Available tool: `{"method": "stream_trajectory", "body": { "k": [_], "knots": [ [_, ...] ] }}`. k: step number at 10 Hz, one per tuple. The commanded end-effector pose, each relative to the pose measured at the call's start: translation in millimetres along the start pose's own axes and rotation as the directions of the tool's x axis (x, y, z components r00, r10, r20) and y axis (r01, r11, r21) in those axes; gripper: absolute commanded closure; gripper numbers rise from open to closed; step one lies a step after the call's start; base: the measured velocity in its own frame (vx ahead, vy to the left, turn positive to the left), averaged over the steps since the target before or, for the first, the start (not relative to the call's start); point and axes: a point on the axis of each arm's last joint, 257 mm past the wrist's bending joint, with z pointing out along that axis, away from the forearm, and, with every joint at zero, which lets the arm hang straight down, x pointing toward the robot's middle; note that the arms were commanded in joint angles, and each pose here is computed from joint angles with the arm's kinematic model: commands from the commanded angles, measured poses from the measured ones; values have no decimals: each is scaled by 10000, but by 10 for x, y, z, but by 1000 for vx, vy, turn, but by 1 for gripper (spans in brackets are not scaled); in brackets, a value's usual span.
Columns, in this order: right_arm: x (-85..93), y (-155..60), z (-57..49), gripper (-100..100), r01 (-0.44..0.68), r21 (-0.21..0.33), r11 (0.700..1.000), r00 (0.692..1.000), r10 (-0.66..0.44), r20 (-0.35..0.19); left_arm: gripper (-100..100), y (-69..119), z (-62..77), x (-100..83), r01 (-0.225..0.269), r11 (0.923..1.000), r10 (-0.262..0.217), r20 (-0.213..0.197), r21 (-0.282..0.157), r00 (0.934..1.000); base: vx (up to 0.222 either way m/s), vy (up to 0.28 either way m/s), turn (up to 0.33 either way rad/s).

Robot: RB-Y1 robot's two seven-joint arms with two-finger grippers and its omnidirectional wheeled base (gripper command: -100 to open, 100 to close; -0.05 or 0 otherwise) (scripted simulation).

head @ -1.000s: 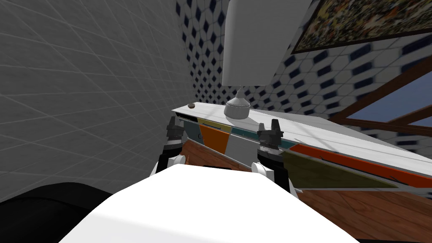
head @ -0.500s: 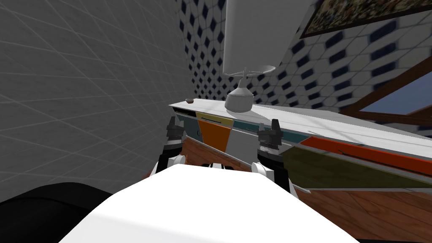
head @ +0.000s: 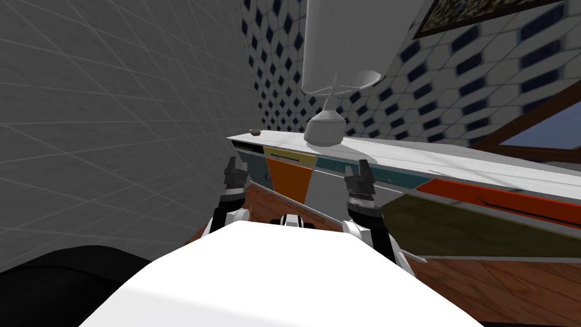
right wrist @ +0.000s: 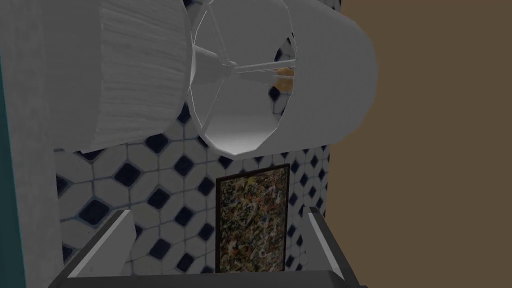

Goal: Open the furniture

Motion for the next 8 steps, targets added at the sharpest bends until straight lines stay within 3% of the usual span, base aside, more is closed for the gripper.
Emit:
{"method": "stream_trajectory", "body": {
  "k": [1,5,6,8],
  "knots": [
    [122,-47,3,-100,1383,-57,9904,9873,-1383,-784,0,0,0,0,0,10000,0,0,0,10000,14,34,29],
    [239,-151,0,-100,3711,-405,9277,9142,-3726,-1596,0,0,0,0,0,10000,0,0,0,10000,11,43,43],
    [239,-151,0,-100,3825,-425,9230,9094,-3842,-1591,0,0,0,0,0,10000,0,0,0,10000,12,34,13],
    [279,-210,-1,-100,4981,-685,8644,8454,-5017,-1832,0,0,0,0,0,10000,0,0,0,10000,11,33,42]
  ]
}}
